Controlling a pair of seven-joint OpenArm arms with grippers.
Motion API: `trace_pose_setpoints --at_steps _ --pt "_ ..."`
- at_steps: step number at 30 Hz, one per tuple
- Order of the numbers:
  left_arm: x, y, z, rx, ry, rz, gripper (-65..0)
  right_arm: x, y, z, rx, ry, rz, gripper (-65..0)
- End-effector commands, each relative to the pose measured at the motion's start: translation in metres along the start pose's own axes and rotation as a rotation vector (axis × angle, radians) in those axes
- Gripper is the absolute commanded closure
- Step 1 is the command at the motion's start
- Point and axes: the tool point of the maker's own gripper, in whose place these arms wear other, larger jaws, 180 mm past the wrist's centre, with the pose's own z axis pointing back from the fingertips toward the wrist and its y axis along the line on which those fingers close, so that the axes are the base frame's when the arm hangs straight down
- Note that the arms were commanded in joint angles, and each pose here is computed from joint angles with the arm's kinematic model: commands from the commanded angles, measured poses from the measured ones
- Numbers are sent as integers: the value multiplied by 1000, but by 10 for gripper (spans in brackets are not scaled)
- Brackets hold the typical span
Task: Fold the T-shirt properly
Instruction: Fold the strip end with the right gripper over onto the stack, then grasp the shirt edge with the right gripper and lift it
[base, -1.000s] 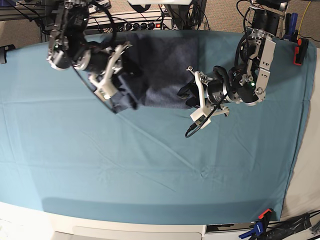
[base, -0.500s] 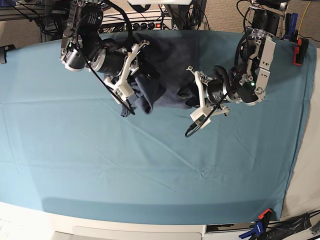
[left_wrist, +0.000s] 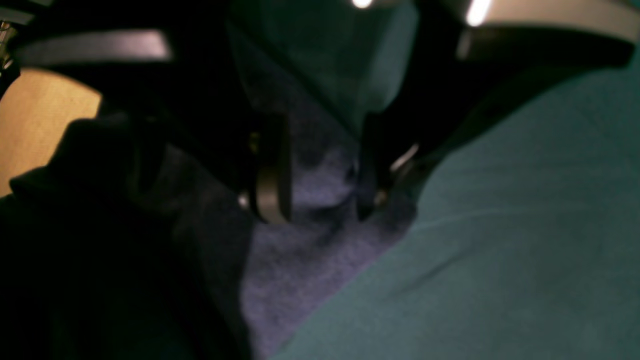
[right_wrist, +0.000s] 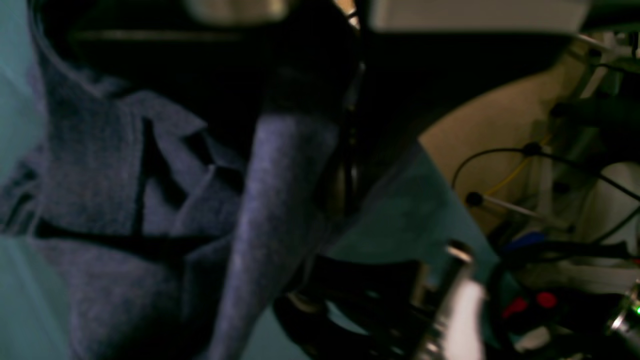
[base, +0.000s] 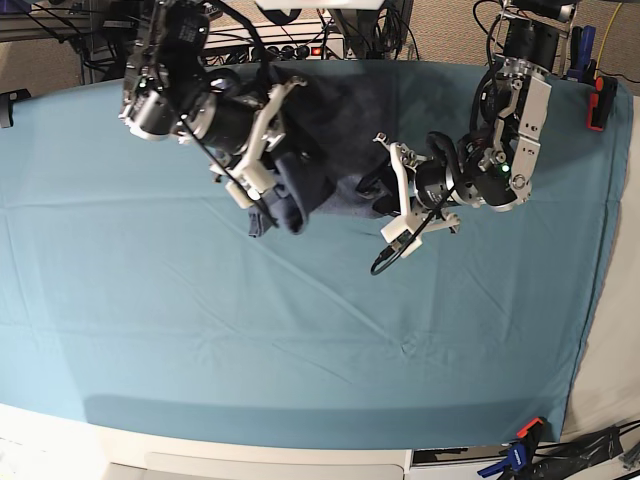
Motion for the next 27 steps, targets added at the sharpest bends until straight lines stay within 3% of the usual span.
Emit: trace_pose_setpoints --at_steps 1,10,20,27 --pt "17 1 5 1 -54 -19 -240 19 12 -2 35 -76 14 0" --pt "22 8 7 26 -56 -41 -241 13 3 -17 -84 -5 57 0" --pt "67 41 25 116 -106 -146 -241 7 -11 -19 -154 15 27 0" --pt "73 48 31 135 -111 -161 -241 9 -13 -20 -157 -4 25 0"
